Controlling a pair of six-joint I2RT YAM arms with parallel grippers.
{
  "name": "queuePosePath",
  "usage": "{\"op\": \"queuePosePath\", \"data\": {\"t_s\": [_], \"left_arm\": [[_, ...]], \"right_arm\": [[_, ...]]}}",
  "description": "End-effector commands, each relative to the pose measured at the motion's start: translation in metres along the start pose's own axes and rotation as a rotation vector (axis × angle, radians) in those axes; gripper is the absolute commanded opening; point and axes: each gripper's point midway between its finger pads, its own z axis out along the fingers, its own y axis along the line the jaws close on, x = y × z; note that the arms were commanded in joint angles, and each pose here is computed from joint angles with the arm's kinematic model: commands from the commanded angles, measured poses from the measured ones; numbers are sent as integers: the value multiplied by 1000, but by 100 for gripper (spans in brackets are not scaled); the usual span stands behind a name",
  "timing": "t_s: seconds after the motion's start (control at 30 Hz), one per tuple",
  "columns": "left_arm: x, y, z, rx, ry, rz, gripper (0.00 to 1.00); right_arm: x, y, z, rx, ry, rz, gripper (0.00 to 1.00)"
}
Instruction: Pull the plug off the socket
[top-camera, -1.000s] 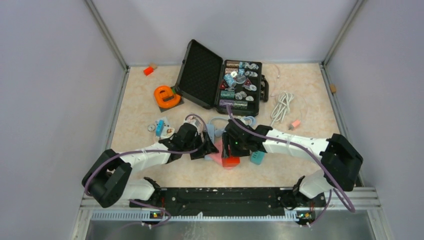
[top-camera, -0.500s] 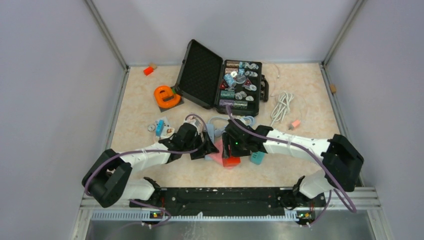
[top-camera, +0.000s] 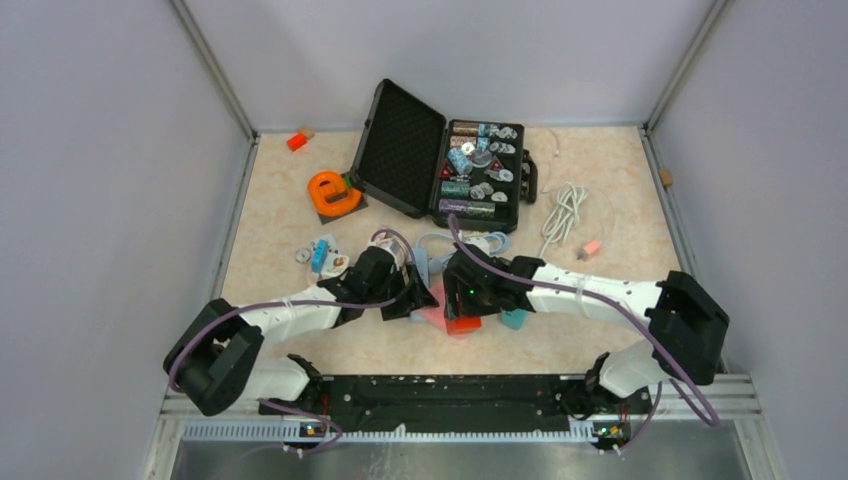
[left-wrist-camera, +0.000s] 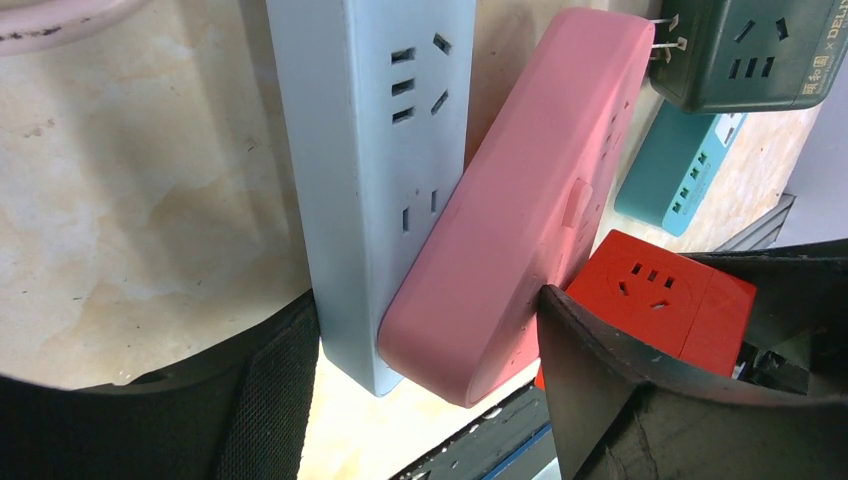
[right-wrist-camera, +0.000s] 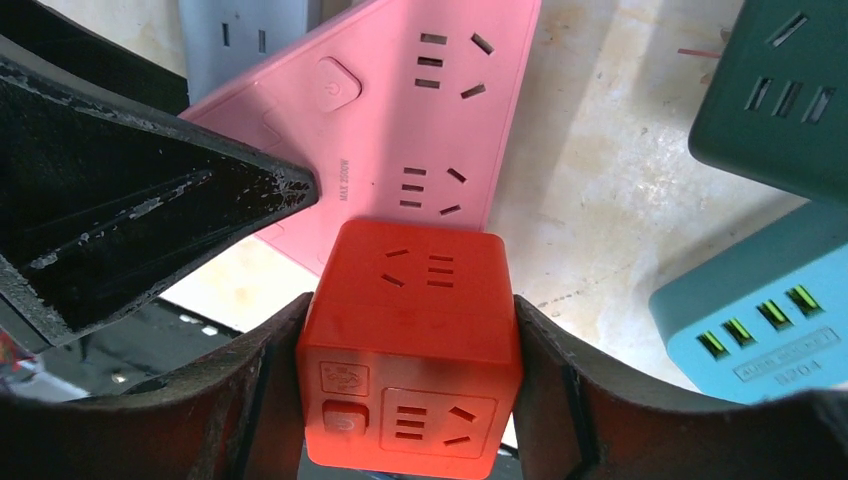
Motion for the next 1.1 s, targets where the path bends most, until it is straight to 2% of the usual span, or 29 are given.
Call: {"op": "queuePosePath", "data": {"t_s": [0.0,0.1,0.37,0.5,0.7,1.07], "left_arm": [[26,93,-3,-359,49,41,41],[26,92,-3,-356,50,41,40],[25,90,-3,-357,49,46,39],[24,91,-4,-362,48,46,39],[25,95,-5,-384,50,49,39],[25,96,-5,-387,51,51,39]], "right_arm": [[-53,86,-67,-519,-174,29,0],[-58,80,-75,-577,-189,77,0],[-44,73,-41,-352,-108,-18,0],[-55,75,-57,-341,-132,-41,0],[-67,74,-90,-462,-135,30,0],[-53,46,-49,-262,-57,49,0]]}}
